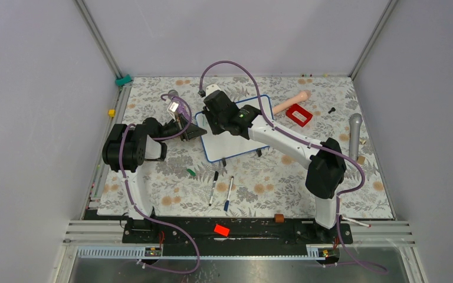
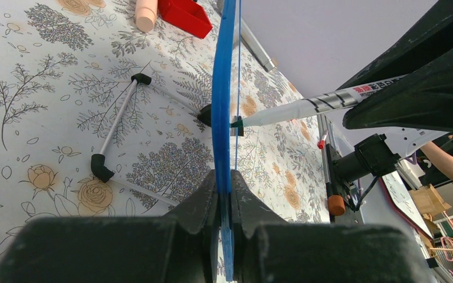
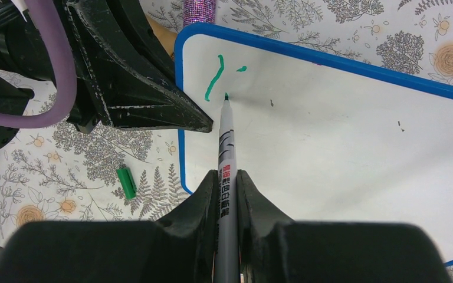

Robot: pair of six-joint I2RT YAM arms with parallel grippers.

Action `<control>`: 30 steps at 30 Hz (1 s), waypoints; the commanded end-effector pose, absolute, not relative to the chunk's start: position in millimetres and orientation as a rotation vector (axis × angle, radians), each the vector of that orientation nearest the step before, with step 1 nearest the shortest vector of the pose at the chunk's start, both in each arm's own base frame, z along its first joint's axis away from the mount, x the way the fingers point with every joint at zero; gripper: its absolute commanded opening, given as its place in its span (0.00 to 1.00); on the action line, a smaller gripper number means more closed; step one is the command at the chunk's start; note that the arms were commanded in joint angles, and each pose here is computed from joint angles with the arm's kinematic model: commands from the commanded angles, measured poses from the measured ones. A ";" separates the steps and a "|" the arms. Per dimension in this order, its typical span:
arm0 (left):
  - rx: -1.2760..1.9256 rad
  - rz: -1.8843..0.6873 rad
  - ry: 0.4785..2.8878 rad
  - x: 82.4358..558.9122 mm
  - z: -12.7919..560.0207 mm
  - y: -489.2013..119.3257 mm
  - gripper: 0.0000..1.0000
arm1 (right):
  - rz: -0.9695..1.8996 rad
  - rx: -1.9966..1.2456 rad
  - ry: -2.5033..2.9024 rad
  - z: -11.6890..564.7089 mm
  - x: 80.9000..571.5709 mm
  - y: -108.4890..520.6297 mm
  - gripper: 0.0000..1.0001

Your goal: Write a sentence on the whiteboard

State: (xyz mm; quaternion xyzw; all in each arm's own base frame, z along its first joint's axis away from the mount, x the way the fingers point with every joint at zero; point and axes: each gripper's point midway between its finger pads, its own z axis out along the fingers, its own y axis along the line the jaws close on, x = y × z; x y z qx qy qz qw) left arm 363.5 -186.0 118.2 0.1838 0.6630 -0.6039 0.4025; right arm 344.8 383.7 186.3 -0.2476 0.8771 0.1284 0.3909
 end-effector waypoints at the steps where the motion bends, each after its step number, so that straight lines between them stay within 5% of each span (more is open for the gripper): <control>1: 0.613 -1.492 1.628 350.3 112.1 -189.9 0.00 | 0.338 -0.622 2.190 202.9 350.3 389.1 0.00; 30: 0.614 -1.491 1.627 350.4 112.4 -189.9 0.00 | 0.278 -0.626 2.199 198.7 351.8 380.7 0.00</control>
